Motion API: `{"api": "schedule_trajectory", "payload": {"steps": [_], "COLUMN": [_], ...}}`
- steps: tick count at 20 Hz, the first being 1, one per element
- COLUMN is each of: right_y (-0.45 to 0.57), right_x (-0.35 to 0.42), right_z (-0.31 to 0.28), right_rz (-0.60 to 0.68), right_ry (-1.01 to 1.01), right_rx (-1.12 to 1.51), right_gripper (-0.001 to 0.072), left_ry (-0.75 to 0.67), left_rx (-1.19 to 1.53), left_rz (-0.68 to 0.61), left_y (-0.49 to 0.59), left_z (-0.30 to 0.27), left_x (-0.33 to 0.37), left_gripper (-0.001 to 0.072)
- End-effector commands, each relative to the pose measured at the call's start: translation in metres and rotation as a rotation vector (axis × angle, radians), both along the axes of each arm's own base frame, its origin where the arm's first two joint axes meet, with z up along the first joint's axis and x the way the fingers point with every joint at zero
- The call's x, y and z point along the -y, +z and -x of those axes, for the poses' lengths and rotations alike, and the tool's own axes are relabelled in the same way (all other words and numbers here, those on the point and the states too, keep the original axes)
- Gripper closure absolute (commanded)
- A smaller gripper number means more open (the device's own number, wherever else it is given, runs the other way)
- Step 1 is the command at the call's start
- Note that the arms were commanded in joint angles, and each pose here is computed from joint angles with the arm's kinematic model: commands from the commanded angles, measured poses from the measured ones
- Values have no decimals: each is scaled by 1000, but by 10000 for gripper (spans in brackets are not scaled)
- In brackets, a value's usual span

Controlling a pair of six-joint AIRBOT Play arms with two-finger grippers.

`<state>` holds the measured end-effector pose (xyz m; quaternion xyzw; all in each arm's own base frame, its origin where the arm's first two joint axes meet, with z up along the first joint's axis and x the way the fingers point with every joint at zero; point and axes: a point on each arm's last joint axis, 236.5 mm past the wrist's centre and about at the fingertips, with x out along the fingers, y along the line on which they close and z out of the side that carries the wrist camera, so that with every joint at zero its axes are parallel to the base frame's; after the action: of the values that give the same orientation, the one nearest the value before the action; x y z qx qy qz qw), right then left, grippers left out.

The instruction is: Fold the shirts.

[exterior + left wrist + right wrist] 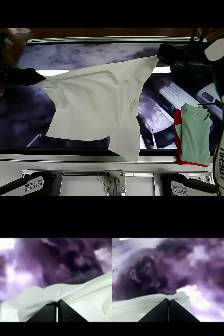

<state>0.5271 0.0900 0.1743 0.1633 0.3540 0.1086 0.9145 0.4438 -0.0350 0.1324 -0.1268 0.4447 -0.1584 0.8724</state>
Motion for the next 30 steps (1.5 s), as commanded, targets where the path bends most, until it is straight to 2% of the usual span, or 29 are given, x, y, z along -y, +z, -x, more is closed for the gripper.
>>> {"api": "schedule_trajectory", "payload": {"steps": [1,5,6,7,8,10,13,14,15,17,20,23,26,30], "right_y": [-88,-185,-196,-198,-194,-177,-168,-173,-178,-189,-203,-217,-224,-225], "right_x": [-10,-34,-37,-39,-38,-28,17,39,56,69,61,52,50,51], "right_z": [-52,-26,-20,-18,-17,-8,31,54,78,118,145,143,137,133], "right_rz": [-146,-184,-181,-177,-166,-112,47,110,134,109,20,-18,-36,-37], "right_ry": [-81,-28,-15,-8,9,58,76,75,78,121,183,180,162,144], "right_rx": [-98,-391,-432,-444,-433,-417,-520,-610,-713,-870,-955,-938,-912,-899], "right_gripper": [651,651,619,474,255,261,252,196,37,37,39,39,39,39], "left_ry": [58,75,80,83,76,41,63,82,113,135,135,104,164,132], "left_rx": [-117,-340,-397,-436,-477,-565,-738,-782,-806,-840,-908,-904,-852,-903], "left_rz": [153,223,240,252,266,256,163,129,111,150,197,211,191,199], "left_y": [-74,-149,-161,-166,-167,-160,-159,-160,-161,-167,-194,-213,-228,-250], "left_z": [-40,-33,-26,-20,-11,13,64,80,92,112,144,159,149,150], "left_x": [10,18,19,18,16,-2,-56,-74,-90,-98,-103,-106,-117,-104], "left_gripper": [664,650,502,256,96,91,92,92,91,-4,-4,-4,-4,-4]}}
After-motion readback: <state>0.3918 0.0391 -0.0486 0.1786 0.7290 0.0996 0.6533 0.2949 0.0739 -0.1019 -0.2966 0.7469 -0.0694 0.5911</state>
